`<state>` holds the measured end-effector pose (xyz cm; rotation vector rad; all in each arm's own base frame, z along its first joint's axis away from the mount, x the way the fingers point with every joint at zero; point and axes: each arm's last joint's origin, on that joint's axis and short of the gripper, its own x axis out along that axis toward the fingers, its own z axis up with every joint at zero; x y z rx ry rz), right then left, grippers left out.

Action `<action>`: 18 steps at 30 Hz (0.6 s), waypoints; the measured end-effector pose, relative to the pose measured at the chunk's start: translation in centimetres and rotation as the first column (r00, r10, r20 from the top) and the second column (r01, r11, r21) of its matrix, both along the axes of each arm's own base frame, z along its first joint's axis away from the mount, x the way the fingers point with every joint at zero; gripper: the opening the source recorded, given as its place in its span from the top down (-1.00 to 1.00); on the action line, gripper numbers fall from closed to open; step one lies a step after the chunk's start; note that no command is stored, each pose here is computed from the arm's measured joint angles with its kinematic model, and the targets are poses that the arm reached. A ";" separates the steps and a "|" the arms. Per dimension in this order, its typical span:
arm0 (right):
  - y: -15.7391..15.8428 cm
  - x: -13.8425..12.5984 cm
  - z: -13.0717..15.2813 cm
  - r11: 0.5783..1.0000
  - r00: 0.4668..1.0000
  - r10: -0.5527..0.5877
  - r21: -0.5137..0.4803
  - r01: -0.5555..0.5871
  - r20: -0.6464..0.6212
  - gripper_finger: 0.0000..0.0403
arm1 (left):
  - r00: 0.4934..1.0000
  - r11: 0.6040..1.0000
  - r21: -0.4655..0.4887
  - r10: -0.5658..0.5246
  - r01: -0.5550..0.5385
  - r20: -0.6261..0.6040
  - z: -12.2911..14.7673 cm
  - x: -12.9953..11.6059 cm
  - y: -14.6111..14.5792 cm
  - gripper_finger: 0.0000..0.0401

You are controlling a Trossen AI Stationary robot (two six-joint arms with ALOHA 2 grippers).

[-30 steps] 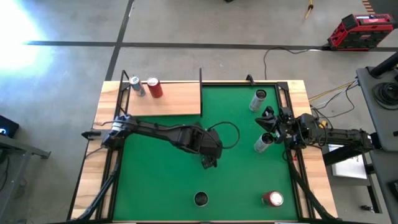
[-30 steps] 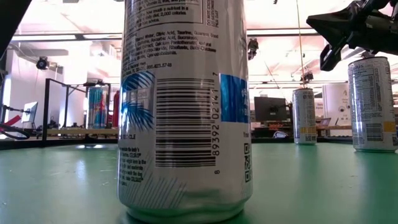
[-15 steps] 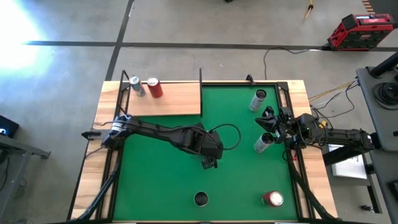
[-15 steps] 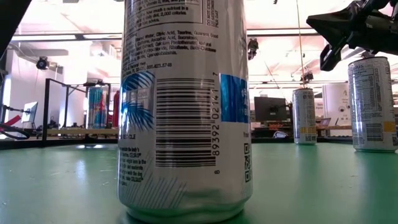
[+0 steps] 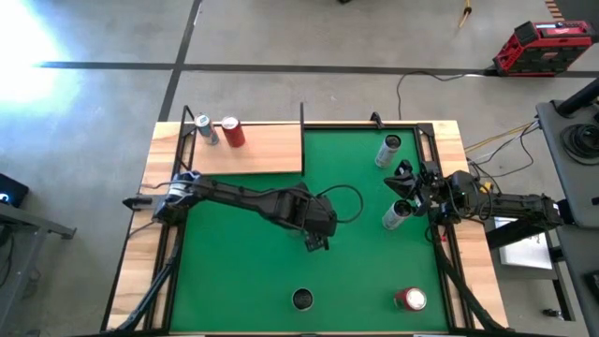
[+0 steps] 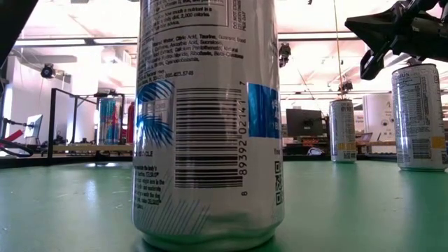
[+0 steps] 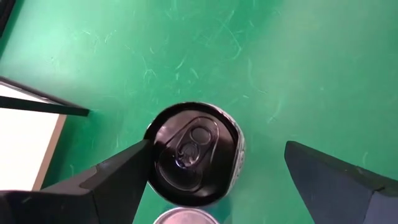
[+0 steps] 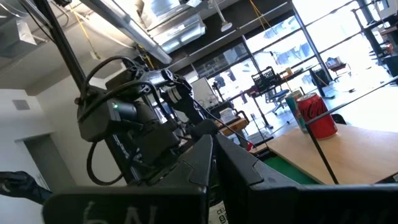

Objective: Place canned beverage on shelf
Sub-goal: Put the white blue soda can on the shelf

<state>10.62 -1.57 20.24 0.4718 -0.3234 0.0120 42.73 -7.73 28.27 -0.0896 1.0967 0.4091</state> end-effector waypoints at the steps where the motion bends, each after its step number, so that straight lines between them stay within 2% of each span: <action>1: 0.0 0.0 0.0 1.000 1.000 0.000 0.000 0.000 0.000 0.94 | 1.000 1.000 0.000 0.000 0.000 0.000 0.0 0.0 0.0 -0.75; 18: 0.0 0.0 0.0 1.000 1.000 0.000 0.000 0.000 0.000 0.94 | 1.000 1.000 0.022 0.016 -0.016 0.001 -0.6 0.0 0.2 -0.75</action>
